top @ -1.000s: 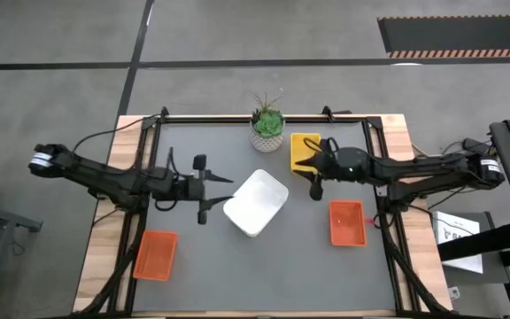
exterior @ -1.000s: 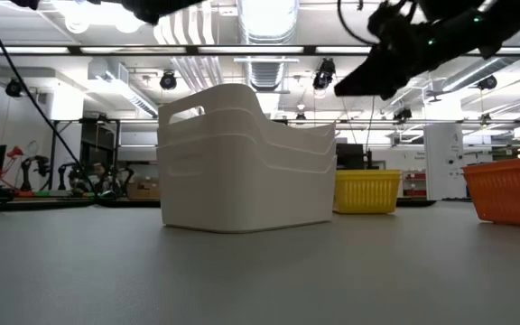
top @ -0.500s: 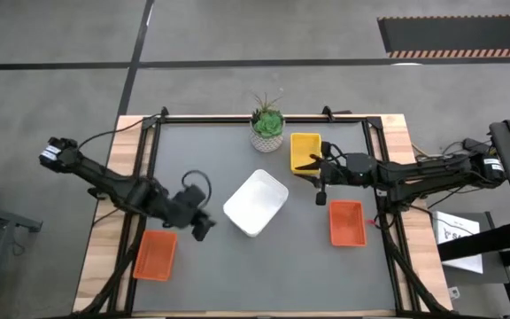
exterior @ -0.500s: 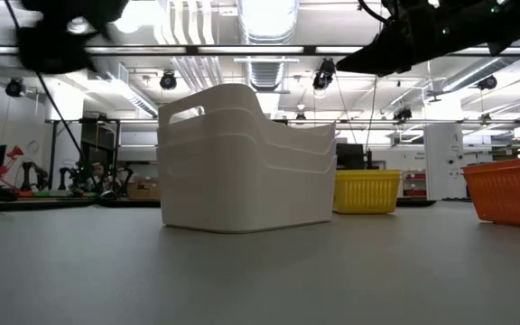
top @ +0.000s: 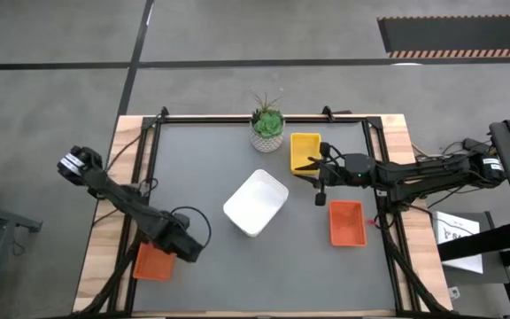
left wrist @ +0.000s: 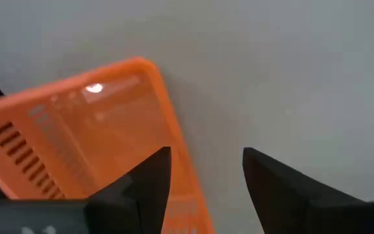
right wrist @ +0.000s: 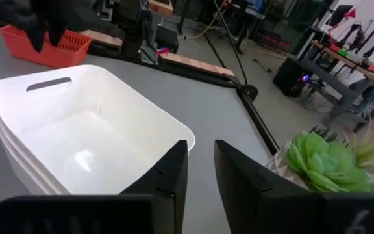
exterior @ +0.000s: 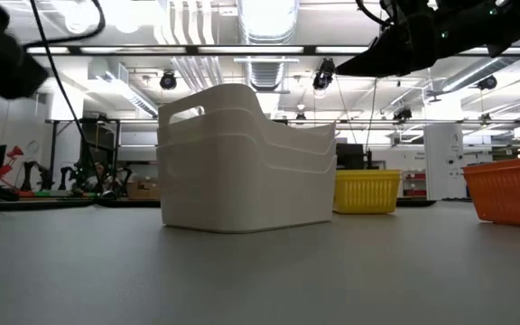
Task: Stack baskets by color
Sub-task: Stack the left orange bin on the right orange bin
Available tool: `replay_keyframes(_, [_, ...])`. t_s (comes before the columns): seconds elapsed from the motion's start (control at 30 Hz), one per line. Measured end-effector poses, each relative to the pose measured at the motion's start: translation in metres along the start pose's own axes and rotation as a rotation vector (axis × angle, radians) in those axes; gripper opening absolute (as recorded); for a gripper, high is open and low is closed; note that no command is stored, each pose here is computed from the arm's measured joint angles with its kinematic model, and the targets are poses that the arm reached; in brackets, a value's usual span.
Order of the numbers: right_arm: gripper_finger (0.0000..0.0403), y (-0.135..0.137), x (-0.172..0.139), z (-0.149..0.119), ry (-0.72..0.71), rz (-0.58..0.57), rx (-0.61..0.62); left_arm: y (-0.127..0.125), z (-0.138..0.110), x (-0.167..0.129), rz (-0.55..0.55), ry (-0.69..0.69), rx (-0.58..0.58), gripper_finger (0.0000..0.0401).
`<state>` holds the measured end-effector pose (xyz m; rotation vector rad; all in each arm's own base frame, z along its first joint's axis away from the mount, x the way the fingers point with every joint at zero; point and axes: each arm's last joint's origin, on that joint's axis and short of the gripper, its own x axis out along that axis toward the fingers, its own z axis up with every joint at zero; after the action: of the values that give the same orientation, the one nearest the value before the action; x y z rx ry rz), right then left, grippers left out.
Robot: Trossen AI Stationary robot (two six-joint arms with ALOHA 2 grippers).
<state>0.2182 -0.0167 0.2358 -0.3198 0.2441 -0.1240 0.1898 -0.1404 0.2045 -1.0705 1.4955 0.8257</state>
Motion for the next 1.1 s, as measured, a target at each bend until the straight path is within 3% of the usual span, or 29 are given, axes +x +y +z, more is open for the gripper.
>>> replay_keyframes(0.3, [0.0072,0.0,0.0,0.0,0.005,0.002,0.022,-0.004,0.004,0.029,0.125,-0.026,0.053,0.0165])
replay_keyframes(0.4, [0.0072,0.001,0.0,-0.003,0.034,0.011,0.045,-0.006,0.005,0.037,0.152,-0.03,0.085,0.0126])
replay_keyframes(0.53, [0.0067,0.003,-0.001,-0.01,0.08,0.025,0.069,-0.01,0.005,0.045,0.151,-0.022,0.163,0.0035])
replay_keyframes(0.6, [0.0064,0.004,-0.001,-0.012,0.087,0.036,0.083,-0.011,0.005,0.042,0.136,-0.011,0.202,0.0011])
replay_keyframes(0.73, [0.0068,0.006,-0.001,-0.012,0.076,0.078,0.118,-0.018,-0.003,0.014,0.004,-0.019,0.378,0.0002])
replay_keyframes(1.0, [0.0122,0.006,-0.001,-0.014,0.091,0.086,0.188,-0.012,-0.013,-0.064,-0.289,-0.384,0.597,0.0])
replay_keyframes(1.1, [0.0147,0.008,-0.001,-0.013,0.081,0.127,0.189,-0.009,-0.018,-0.087,-0.388,-0.503,0.746,0.0])
